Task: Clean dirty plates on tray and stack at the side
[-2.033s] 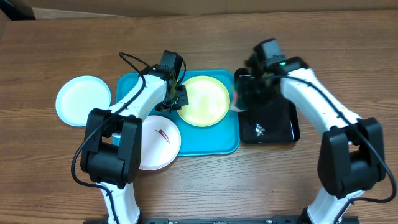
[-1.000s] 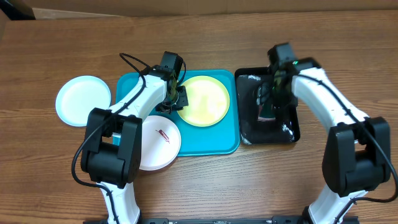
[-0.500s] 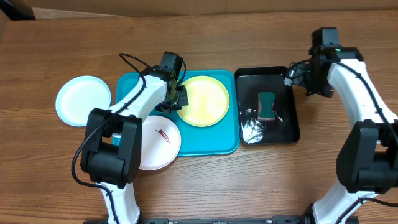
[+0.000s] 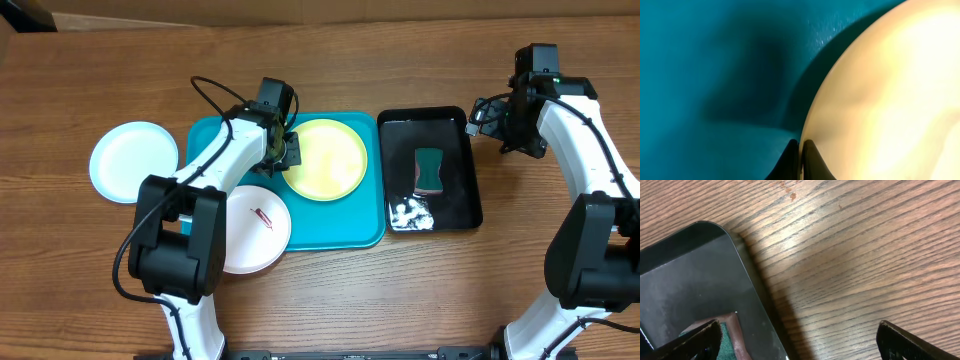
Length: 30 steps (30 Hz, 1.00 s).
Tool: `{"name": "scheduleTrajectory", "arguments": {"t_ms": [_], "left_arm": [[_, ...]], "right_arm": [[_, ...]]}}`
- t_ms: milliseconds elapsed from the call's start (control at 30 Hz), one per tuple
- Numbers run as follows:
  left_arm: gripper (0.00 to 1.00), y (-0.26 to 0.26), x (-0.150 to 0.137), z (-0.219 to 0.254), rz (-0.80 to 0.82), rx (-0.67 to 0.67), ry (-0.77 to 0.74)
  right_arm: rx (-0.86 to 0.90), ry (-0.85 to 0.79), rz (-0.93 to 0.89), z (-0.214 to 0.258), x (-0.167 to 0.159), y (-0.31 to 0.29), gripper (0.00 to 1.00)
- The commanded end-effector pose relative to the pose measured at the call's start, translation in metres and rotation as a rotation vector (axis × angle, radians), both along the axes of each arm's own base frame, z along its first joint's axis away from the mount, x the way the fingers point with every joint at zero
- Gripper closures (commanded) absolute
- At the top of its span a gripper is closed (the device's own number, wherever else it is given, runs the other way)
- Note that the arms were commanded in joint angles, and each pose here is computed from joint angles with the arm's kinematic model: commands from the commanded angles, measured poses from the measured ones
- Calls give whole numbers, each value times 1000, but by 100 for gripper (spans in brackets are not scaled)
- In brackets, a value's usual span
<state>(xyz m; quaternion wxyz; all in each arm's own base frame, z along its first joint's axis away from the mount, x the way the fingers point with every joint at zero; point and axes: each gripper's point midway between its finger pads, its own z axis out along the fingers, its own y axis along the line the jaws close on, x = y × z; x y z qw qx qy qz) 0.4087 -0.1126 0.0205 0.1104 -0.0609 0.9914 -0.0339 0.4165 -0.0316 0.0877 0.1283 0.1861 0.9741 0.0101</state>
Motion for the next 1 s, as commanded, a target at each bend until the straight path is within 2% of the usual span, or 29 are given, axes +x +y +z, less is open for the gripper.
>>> {"name": "scheduleTrajectory", "arguments": {"t_ms": [0,600,967], "left_arm": [[96,15,19,32,-12,42,-102],[96,29,48,47,-63,93,-227],[96,20,43,45,-64,34,-204]], "right_arm": [[-2,-45,0,15,6,0,0],[-2,-45,0,15,6,0,0],[-2,-45,0,15,6,0,0]]}}
